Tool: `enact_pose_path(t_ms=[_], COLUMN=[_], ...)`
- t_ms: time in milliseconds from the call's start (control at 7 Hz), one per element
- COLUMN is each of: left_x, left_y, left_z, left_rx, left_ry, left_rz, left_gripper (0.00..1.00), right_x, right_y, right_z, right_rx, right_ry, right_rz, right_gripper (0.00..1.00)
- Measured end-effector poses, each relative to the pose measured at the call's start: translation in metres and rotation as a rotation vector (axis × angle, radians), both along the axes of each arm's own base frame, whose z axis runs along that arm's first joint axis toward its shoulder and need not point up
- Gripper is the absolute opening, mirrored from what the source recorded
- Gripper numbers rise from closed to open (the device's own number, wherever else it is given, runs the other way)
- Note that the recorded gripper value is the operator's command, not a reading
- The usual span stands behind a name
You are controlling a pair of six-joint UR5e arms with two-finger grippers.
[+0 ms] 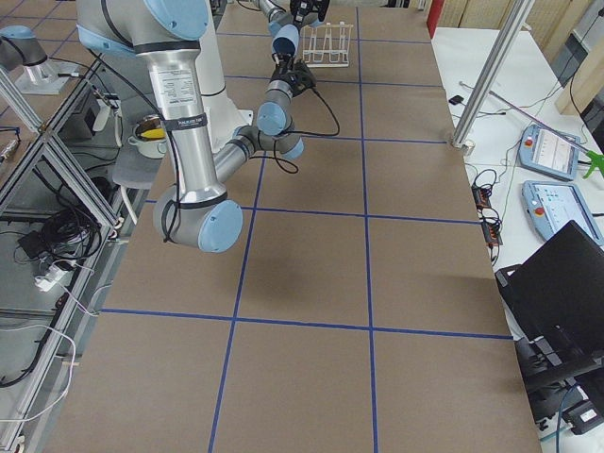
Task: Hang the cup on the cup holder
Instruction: 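Bring the cup toward the left gripper while the left gripper approaches its open end, then close the left gripper on the cup rim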
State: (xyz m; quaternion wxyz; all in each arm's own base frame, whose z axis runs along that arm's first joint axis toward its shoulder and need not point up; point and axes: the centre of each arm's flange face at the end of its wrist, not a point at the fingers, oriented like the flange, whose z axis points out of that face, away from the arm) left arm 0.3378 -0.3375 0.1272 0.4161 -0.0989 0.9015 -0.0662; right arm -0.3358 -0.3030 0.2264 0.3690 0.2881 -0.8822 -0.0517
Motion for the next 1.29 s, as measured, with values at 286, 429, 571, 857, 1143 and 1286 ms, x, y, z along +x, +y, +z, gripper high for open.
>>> enact_pose_path(t_ms=[286,429,571,857,1143,1286], left_x=[0.007,0.009,0.011,0.015,0.019,0.021], left_y=[0.005,0.008,0.012,0.017,0.022,0.023], left_z=[0.002,0.003,0.004,0.006,0.006,0.006], left_rx=[0.003,0.007,0.010,0.009,0.000,-0.003], left_ry=[-0.002,0.004,0.009,0.014,0.028,0.031], left_rz=[0.012,0.021,0.028,0.037,0.038,0.039], left_gripper=[0.98,0.98,0.98,0.98,0.93,0.80], right_x=[-0.002,-0.003,-0.004,-0.006,-0.008,-0.009], right_y=[-0.001,-0.001,-0.002,-0.001,-0.001,0.000], right_z=[-0.005,-0.006,-0.006,-0.006,-0.006,-0.006], right_rx=[-0.007,-0.009,-0.011,-0.023,-0.024,-0.024], right_ry=[-0.014,-0.016,-0.015,-0.014,-0.010,-0.009], right_rz=[0.009,0.011,0.012,0.016,0.022,0.023], right_gripper=[0.00,0.00,0.00,0.00,0.00,0.00])
